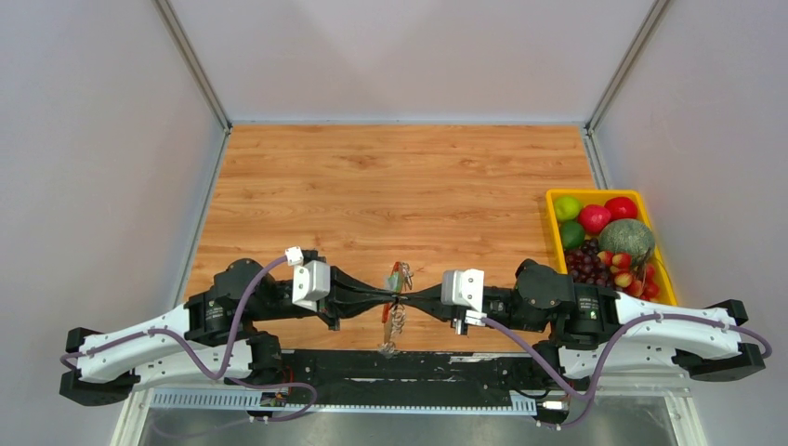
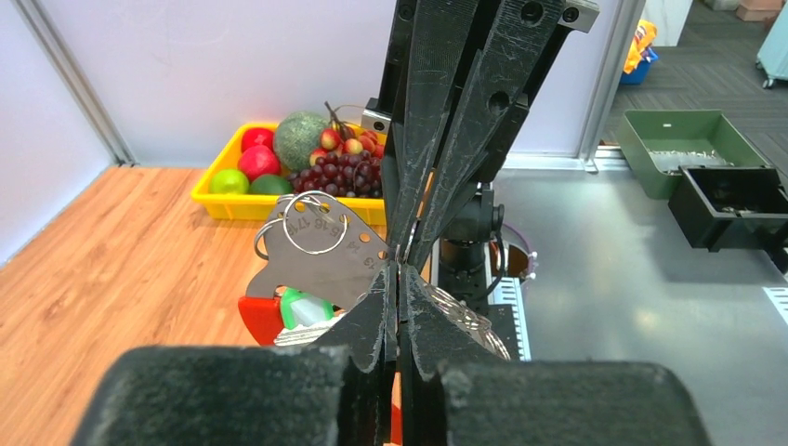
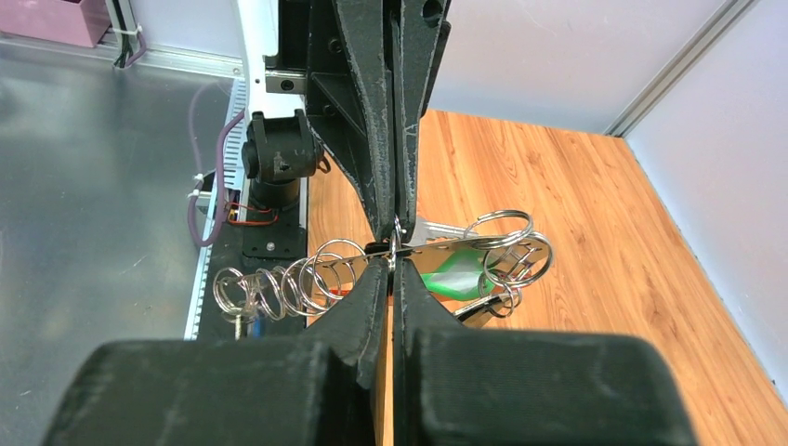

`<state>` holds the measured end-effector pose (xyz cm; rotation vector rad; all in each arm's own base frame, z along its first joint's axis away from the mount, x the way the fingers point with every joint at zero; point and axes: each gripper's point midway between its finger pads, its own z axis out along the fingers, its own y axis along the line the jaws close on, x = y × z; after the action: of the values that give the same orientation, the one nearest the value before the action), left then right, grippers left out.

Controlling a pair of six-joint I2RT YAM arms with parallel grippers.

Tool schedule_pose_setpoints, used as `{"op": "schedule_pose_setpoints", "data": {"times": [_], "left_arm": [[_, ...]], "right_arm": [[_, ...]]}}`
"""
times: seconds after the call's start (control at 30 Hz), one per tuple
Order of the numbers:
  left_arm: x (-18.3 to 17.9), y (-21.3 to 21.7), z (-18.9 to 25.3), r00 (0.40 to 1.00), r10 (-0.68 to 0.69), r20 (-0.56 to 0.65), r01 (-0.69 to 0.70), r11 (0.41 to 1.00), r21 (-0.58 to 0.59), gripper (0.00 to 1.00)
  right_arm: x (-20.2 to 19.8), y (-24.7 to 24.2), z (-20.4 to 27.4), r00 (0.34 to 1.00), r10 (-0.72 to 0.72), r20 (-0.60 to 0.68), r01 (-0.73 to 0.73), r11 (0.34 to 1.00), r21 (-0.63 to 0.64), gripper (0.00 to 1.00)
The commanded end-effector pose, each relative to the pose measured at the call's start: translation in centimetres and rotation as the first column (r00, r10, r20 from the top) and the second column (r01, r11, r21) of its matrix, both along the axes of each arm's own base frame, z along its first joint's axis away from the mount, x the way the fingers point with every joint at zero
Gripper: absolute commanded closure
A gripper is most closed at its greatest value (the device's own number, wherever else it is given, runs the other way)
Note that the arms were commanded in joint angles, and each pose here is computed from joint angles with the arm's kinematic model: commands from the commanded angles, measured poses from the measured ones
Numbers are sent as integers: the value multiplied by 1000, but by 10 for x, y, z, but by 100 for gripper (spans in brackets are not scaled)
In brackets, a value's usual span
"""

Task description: Put the keys on the keyring

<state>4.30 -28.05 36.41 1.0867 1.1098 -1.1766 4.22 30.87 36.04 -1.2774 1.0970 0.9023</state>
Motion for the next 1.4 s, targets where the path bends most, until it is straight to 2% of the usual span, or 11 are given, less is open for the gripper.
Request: {"op": "schedule_pose_setpoints", "data": {"times": [0.0,0.33,0.63,0.8,1.03,1.2,1.37], "left_arm": [[6,-4,-11,1000,26,1,-26,999,33,99],[19,-1,-17,995,100,16,-100,995,5,100],[28,11,-5,982,169,84,-156,978,-139,99],[30,8,-8,978,180,104,-163,975,-149,99],[27,-3,-17,982,146,122,-133,985,-110,86],[25,-3,-17,987,128,98,-121,990,-75,68],[22,4,-7,989,124,86,-116,989,-92,58]], "right_arm": [[0,-3,49,1000,-3,-12,5,982,190,100],[12,-6,71,993,-65,-95,93,942,324,100],[16,-7,86,983,-71,-168,136,901,413,100],[17,-7,91,981,-60,-184,140,875,462,100],[14,-3,96,985,-45,-169,121,872,474,100],[13,-3,96,986,-43,-162,114,881,459,100],[11,-1,92,988,-35,-151,98,895,435,100]]}}
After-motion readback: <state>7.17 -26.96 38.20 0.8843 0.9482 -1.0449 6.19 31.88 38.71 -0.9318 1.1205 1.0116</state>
